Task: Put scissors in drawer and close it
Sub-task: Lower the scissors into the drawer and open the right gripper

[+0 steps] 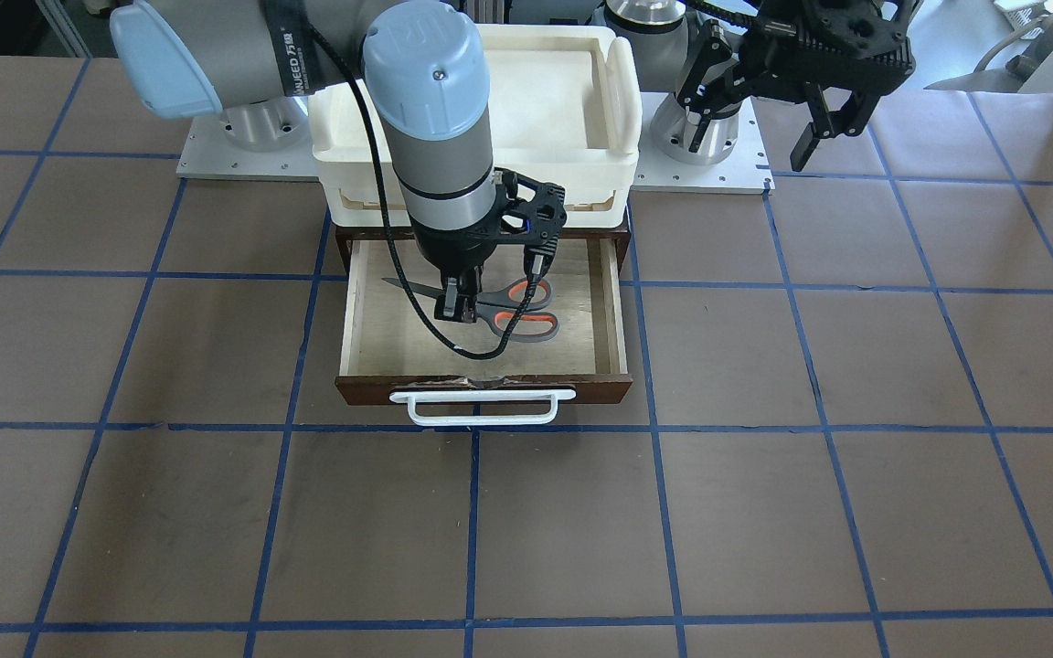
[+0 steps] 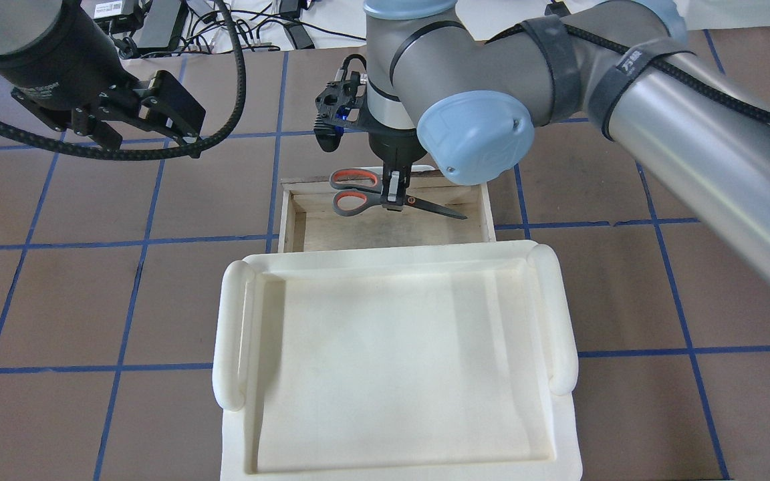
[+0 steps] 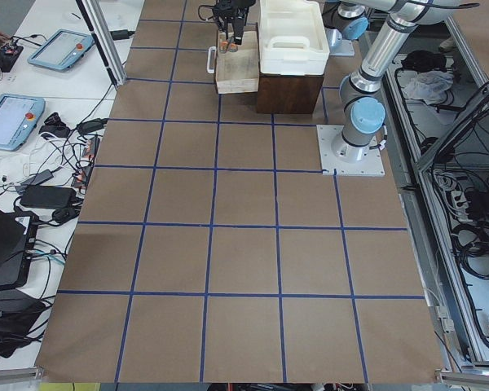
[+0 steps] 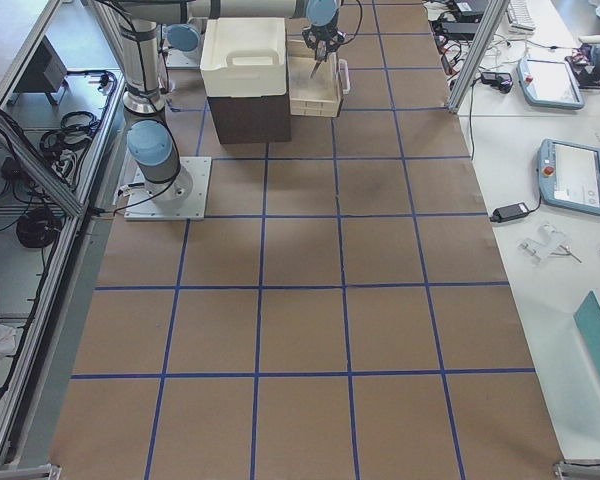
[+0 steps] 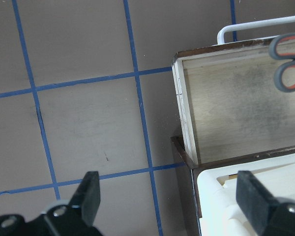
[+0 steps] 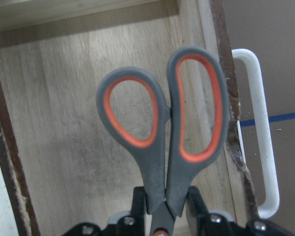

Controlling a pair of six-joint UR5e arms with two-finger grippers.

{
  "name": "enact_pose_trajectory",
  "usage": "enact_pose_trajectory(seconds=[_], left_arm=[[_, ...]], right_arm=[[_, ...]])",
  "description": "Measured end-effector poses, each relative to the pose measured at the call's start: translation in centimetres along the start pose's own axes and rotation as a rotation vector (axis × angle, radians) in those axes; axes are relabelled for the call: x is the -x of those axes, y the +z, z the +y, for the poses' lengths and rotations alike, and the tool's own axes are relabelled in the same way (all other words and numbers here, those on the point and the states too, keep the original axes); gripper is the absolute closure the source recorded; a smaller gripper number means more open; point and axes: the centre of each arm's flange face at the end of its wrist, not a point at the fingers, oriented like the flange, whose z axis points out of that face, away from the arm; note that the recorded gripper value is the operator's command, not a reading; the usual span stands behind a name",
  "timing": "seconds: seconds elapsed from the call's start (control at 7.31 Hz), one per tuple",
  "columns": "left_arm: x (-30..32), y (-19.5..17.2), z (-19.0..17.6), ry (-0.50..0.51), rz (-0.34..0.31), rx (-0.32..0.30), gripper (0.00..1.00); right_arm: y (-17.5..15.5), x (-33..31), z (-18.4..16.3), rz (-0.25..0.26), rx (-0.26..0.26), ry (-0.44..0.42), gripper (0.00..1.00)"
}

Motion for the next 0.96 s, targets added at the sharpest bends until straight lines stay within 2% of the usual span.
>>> enact_pose_trajectory(seconds=[0.68, 0.82, 0.96], left_arm=[[0.0, 0.1, -0.1, 0.003, 0.004, 0.002, 0.0], [-0.1, 0.0, 0.0, 0.004, 0.007, 0.0, 0.0], [-0.1, -0.1, 0.1, 0.005, 0.008, -0.002, 0.0]], right_arm=[[3.7, 1.5, -1.6, -0.05, 0.04, -0.068, 0.88], [4.2, 1.9, -1.6, -0.052, 0.051, -0.078, 0.47], [4.4, 2.1, -1.5, -0.052, 0.058, -0.082, 0.01]])
